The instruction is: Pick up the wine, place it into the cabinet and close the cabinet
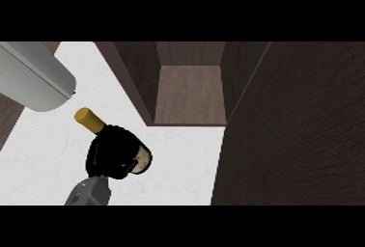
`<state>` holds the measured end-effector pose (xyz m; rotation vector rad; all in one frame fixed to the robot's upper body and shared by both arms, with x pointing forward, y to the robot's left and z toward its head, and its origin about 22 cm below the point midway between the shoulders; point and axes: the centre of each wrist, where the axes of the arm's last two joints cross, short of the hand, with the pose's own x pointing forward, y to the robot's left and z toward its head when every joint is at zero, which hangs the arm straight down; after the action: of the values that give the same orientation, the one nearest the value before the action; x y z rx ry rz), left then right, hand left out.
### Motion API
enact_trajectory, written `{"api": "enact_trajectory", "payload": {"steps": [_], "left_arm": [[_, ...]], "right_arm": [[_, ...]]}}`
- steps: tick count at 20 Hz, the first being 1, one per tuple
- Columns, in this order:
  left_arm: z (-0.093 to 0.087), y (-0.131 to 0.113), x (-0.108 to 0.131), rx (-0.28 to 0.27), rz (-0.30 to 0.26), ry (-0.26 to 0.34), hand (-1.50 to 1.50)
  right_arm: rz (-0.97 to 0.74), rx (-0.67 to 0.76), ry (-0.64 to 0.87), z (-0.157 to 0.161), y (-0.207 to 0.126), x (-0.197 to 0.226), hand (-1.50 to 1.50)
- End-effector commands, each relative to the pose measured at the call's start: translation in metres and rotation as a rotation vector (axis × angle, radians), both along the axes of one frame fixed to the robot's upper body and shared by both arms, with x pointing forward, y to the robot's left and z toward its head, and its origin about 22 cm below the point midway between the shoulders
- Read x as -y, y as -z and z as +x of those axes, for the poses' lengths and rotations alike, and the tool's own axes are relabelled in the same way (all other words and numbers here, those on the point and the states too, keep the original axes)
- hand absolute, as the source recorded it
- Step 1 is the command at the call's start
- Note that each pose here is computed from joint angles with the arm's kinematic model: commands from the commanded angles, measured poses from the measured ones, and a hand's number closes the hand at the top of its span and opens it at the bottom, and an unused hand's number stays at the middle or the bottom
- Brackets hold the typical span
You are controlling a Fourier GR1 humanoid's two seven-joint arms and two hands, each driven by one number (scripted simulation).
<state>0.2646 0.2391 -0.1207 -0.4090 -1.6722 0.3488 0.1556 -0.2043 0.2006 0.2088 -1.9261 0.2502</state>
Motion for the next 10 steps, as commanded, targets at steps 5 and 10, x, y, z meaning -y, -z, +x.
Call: {"api": "enact_trajectory", "payload": {"steps": [5, 10], "left_arm": [[-0.016, -0.044, 0.052, -0.016, -0.019, 0.066, 1.50], [-0.029, -0.069, 0.081, -0.040, -0.036, 0.055, 1.50]], "right_arm": [[0.007, 0.022, -0.033, 0.004, 0.002, 0.003, -1.50], [0.013, 0.012, -0.038, -0.013, -0.007, 0.009, -1.50]]}}
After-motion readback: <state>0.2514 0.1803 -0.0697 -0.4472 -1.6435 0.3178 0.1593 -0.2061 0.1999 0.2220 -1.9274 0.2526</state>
